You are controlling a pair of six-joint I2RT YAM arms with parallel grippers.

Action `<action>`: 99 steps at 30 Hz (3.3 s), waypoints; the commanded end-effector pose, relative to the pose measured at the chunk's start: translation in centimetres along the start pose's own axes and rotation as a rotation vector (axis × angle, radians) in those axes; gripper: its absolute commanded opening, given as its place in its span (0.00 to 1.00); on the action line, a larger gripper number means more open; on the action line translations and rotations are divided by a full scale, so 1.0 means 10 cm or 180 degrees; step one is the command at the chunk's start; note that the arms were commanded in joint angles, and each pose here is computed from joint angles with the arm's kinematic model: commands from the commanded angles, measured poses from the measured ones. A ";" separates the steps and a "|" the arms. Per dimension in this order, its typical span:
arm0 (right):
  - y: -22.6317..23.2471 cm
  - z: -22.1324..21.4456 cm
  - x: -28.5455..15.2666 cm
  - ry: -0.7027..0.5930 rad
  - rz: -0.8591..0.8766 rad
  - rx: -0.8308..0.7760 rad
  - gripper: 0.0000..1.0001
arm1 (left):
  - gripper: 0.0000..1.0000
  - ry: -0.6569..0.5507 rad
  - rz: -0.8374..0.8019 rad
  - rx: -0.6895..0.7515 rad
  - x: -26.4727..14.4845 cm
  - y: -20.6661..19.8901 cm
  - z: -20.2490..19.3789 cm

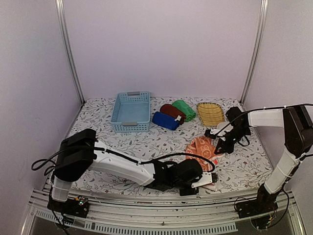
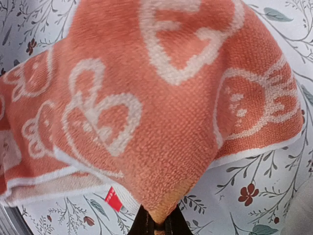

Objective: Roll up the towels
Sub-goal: Pick up the towel from the center of the board.

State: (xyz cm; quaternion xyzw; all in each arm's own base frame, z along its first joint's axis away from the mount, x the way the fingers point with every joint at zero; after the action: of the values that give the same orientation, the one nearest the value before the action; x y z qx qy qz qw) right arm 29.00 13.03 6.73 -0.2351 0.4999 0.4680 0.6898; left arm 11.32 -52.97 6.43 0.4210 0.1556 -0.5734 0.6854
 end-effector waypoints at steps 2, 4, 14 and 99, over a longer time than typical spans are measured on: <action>0.20 0.42 -0.49 -0.0478 0.0273 0.0054 0.06 | 0.00 -0.0077 0.0946 -0.0604 -0.73 0.99 -0.19; 0.31 0.56 -0.68 -0.0676 0.0479 0.0063 0.05 | 0.00 -0.0089 0.1160 -0.0739 -1.05 1.18 -0.32; 0.56 0.72 -1.17 -0.1549 0.1401 0.0559 0.08 | 0.00 -0.0002 0.1790 -0.1342 -2.32 1.53 -1.11; 0.20 0.45 -0.87 -0.1234 0.0518 0.1023 0.43 | 0.51 0.0084 0.0864 -0.2950 -2.87 0.86 -1.64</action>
State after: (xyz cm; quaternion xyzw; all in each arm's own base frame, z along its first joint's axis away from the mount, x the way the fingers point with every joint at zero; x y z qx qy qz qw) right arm 30.93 12.09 13.87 0.0867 0.4922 0.4133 0.7612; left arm 15.29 -22.67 18.34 0.1115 0.3484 -0.3516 0.8617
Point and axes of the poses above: each gripper's point midway between its finger pads, its own x axis out along the fingers, its own y axis along the line the jaws close on, z = x × y, the point moved 4 cm from there along -x, back along the fingers, and after that the axes turned 5 degrees about x, right-handed, at the moved point
